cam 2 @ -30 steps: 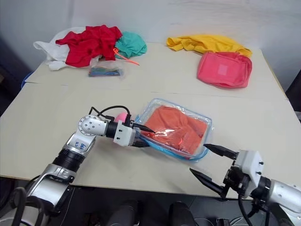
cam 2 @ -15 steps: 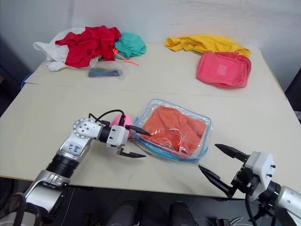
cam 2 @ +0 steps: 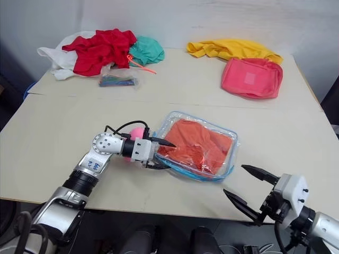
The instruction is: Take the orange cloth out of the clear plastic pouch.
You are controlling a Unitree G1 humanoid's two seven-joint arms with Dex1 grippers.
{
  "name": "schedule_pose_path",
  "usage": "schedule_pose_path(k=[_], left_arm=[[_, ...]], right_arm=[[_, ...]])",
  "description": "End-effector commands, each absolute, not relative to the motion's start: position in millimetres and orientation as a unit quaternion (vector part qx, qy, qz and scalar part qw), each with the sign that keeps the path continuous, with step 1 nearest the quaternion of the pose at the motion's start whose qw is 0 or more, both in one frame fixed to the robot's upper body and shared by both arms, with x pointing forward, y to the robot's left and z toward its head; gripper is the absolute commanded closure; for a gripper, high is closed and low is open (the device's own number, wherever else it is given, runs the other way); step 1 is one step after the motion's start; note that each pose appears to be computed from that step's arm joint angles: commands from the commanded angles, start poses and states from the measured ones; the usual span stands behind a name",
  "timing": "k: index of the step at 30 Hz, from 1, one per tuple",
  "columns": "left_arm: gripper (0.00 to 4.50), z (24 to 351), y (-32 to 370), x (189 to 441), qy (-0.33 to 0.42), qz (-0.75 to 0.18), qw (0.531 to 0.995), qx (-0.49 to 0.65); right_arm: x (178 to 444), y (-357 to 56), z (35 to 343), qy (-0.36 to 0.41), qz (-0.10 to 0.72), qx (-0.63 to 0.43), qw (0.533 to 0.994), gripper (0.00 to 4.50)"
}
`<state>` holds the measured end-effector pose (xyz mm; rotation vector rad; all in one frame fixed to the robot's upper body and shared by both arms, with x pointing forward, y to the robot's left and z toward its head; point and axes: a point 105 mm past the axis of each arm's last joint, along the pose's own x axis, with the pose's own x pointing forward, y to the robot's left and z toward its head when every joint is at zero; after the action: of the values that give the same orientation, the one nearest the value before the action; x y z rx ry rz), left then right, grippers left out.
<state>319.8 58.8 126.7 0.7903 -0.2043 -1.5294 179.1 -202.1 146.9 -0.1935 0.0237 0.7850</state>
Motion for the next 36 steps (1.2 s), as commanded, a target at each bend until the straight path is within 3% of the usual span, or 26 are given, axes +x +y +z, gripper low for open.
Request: schedule_pose_path(k=[1, 8, 15, 21, 30, 36], left_arm=[[2.23, 135.6, 61.3, 320.2, -0.092, -0.673, 0.657, 0.327], [4.41, 138.5, 61.0, 318.9, -0.044, -0.681, 0.688, 0.246], [4.46, 141.6, 56.9, 331.1, -0.021, -0.632, 0.745, 0.212], [4.46, 153.9, 41.3, 332.0, -0.035, -0.602, 0.781, 0.163], [4.46, 160.2, 38.7, 327.6, -0.039, -0.585, 0.794, 0.159], [4.46, 158.0, 38.3, 325.1, -0.041, -0.591, 0.786, 0.177]], right_arm=[[175.4, -195.0, 151.7, -0.004, 0.394, -0.100, 0.914, 0.00], [175.4, -181.4, 148.5, 0.000, 0.427, -0.089, 0.900, 0.00], [182.6, -143.6, 144.5, 0.021, 0.483, -0.071, 0.872, 0.00], [210.2, -102.1, 127.1, 0.061, 0.490, -0.081, 0.866, 0.00], [270.0, -91.2, 135.7, 0.040, 0.380, -0.125, 0.916, 0.00], [284.7, -91.8, 132.1, 0.044, 0.336, -0.173, 0.925, 0.00]])
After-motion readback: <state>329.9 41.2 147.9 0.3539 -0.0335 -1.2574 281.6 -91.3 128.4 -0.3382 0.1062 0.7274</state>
